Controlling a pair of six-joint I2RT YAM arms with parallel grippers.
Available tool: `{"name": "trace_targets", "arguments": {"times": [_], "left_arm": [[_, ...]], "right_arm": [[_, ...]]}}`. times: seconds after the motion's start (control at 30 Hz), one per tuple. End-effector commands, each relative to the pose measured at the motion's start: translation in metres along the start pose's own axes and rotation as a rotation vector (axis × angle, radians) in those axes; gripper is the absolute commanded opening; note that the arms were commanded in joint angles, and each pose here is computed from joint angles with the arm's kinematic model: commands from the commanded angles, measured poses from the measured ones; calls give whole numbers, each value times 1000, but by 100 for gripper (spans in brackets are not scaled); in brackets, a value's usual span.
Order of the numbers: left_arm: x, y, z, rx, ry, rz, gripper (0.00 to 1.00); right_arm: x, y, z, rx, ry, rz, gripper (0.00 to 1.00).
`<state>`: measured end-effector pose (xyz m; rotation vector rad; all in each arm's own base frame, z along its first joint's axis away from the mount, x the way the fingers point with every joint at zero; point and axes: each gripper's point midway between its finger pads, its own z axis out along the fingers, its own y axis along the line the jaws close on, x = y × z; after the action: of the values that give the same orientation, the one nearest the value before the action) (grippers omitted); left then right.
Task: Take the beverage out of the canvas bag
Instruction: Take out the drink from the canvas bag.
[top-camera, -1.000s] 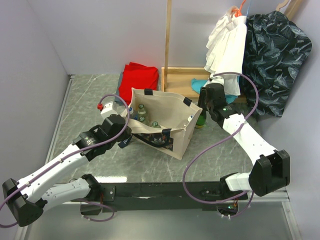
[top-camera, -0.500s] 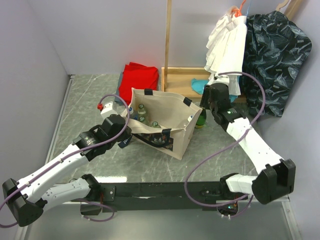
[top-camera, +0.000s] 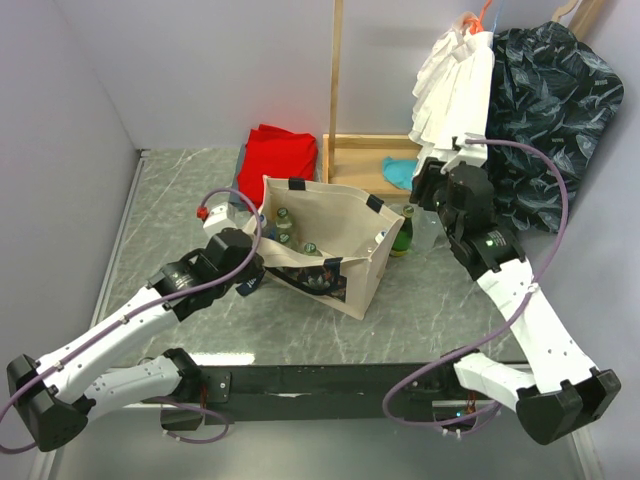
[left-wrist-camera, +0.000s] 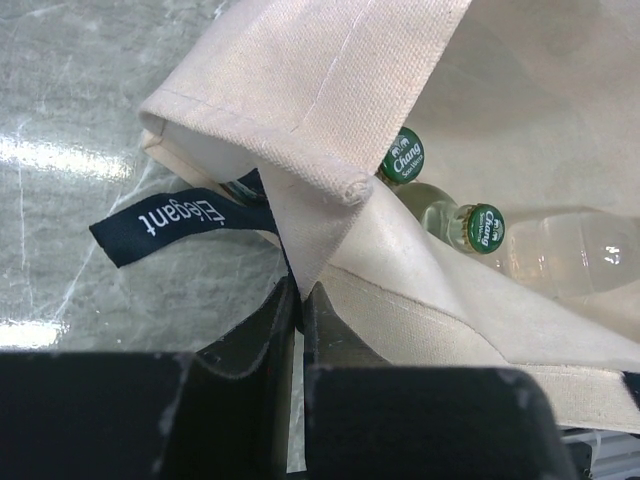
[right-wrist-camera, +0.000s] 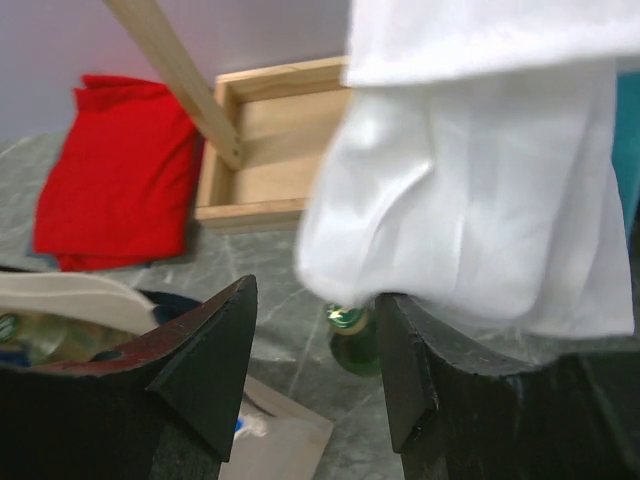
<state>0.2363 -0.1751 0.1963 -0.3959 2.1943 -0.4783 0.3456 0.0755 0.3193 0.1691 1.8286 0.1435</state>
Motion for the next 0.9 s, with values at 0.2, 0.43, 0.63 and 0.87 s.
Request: {"name": "trace_targets", "arguments": {"times": [0.2,0.43,0.63,0.87], "left_arm": [[0,3,-8,8,4,-1,1],[12,20,-13,-31,39,-28,1],[16,39,-29,-79,54,-60,1],[10,43,-37,-72,29,-68,1]], "right_arm": [[-21,78,-31,-281,29,-158,60],[6,132,-36,-417,133,-267,60],[27,151,-40,-498,185,-256,61],[46,171,-52,-601,249,-282,61]]}}
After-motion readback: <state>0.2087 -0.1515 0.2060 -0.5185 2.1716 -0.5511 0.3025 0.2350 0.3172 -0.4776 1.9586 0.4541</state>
